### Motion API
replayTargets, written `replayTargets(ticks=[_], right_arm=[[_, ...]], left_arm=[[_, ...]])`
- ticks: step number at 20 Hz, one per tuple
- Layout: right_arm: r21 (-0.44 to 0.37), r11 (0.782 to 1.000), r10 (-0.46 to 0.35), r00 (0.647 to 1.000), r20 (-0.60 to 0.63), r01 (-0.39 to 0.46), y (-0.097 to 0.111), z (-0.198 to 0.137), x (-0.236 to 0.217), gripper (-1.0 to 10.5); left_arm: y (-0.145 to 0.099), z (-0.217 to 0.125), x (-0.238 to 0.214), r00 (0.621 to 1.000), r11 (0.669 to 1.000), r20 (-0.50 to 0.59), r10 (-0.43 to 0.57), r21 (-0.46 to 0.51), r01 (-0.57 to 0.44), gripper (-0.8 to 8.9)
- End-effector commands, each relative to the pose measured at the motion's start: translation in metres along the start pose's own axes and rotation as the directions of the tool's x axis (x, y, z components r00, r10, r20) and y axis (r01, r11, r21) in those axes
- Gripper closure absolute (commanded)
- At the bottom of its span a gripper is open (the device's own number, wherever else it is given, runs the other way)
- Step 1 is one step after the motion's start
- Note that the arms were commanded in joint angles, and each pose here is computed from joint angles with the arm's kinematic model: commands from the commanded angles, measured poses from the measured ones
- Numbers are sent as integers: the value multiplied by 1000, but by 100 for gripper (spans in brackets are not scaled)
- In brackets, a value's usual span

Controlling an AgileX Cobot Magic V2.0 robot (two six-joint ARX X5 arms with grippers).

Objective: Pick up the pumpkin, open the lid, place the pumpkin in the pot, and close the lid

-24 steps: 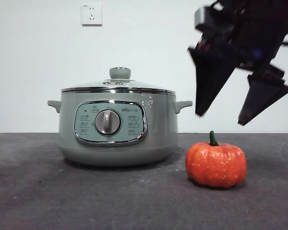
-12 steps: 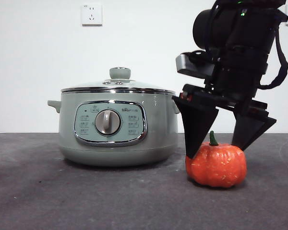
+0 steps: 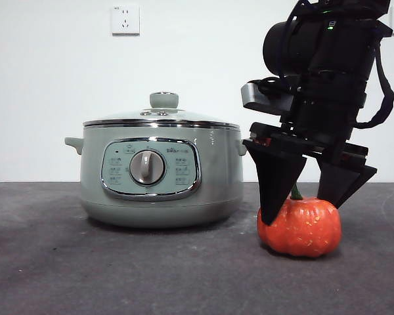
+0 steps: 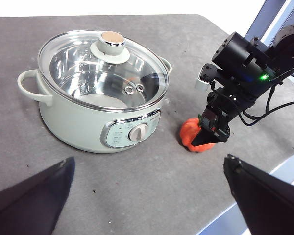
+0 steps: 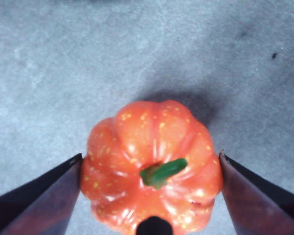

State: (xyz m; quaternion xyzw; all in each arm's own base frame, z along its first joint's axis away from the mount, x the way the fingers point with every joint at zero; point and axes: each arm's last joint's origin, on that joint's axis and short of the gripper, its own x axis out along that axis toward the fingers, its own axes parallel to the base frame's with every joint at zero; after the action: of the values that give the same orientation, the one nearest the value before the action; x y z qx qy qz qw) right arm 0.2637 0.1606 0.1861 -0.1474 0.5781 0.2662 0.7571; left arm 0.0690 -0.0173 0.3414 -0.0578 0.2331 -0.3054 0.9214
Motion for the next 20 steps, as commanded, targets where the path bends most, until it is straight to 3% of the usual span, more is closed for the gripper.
replayTargets(ticks=[1, 7, 12, 20], right_arm=[[3, 1000, -2, 1000, 26, 1, 2, -1, -11, 956], [-7, 1000, -8, 979, 204, 10, 9, -14, -76, 956], [-6, 1000, -11, 927, 376, 14, 16, -37, -132, 956], [9, 1000, -10, 885, 466, 7, 21, -63, -167, 956]], left_arm=[[1, 2, 2, 1000, 1000, 2, -1, 13, 1, 28], [18, 21, 30, 1000, 999, -5, -31, 21, 31, 29], [37, 42, 82, 997, 996, -7, -79, 41, 79, 29], [51, 87, 172, 996, 993, -60, -59, 96, 65, 29]])
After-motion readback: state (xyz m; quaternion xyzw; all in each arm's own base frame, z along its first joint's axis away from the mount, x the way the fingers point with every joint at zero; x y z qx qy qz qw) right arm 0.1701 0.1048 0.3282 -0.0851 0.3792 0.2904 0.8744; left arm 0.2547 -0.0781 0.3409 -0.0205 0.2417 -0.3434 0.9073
